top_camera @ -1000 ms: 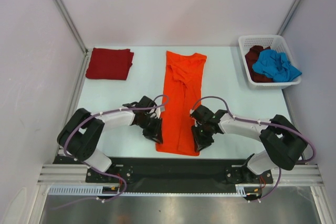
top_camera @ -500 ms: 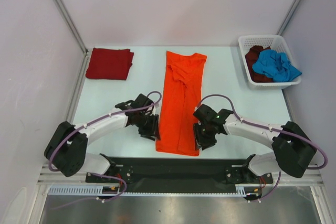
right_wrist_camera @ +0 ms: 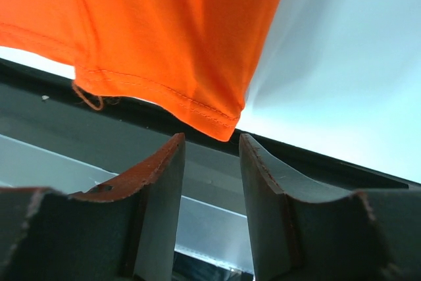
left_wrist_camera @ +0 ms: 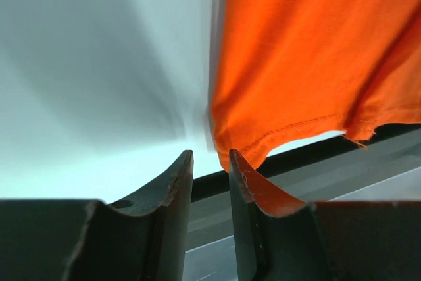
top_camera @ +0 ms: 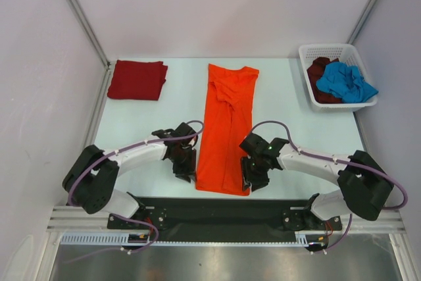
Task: Fold and stack the t-shirts
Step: Fold the tshirt
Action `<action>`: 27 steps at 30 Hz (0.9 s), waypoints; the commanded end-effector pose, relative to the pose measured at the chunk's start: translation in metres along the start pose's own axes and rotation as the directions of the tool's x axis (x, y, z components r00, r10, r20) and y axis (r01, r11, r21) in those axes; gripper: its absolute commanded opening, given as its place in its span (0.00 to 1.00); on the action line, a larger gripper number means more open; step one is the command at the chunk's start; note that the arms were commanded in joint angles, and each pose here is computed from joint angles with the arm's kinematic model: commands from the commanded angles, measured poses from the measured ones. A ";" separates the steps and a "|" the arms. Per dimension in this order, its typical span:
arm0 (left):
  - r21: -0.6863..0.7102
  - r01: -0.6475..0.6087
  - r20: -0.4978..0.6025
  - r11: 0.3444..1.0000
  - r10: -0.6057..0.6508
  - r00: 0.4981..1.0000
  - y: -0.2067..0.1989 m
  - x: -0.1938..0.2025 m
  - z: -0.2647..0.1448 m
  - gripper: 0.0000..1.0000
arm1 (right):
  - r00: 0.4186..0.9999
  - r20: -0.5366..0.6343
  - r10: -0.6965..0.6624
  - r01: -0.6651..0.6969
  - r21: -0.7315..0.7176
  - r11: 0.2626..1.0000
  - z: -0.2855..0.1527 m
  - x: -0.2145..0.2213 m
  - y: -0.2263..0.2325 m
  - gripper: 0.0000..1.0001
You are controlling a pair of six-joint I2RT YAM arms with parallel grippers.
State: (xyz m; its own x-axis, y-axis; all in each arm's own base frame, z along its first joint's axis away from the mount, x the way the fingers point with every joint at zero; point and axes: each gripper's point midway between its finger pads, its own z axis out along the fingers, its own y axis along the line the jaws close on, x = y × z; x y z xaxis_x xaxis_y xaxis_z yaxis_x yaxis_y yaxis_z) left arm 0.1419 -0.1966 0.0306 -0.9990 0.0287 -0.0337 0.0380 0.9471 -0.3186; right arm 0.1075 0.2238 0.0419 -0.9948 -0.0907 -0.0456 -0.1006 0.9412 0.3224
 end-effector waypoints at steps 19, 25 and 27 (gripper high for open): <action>0.020 0.106 -0.054 0.994 -0.105 0.993 -0.019 0.004 -0.001 0.44 | 0.999 -0.032 0.028 -0.027 0.021 0.999 0.020 0.005 -0.003 0.44; 0.044 0.113 -0.070 0.993 -0.110 0.992 -0.024 0.004 0.004 0.43 | 0.999 -0.024 0.033 -0.032 0.020 0.999 0.021 0.004 -0.004 0.42; 0.053 0.112 -0.077 0.992 -0.108 0.991 -0.026 0.005 0.005 0.41 | 0.999 -0.022 0.033 -0.032 0.022 0.999 0.022 0.004 -0.004 0.41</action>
State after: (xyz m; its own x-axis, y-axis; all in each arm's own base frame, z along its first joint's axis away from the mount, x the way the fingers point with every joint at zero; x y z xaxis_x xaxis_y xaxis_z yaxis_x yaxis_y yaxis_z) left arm 0.1338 -0.2098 0.0274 -0.9964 -0.0466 0.0715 -0.0675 0.9431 -0.3255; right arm 0.1024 0.2227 0.0198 -0.9970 -0.0773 -0.0051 -0.0754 0.9532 0.2927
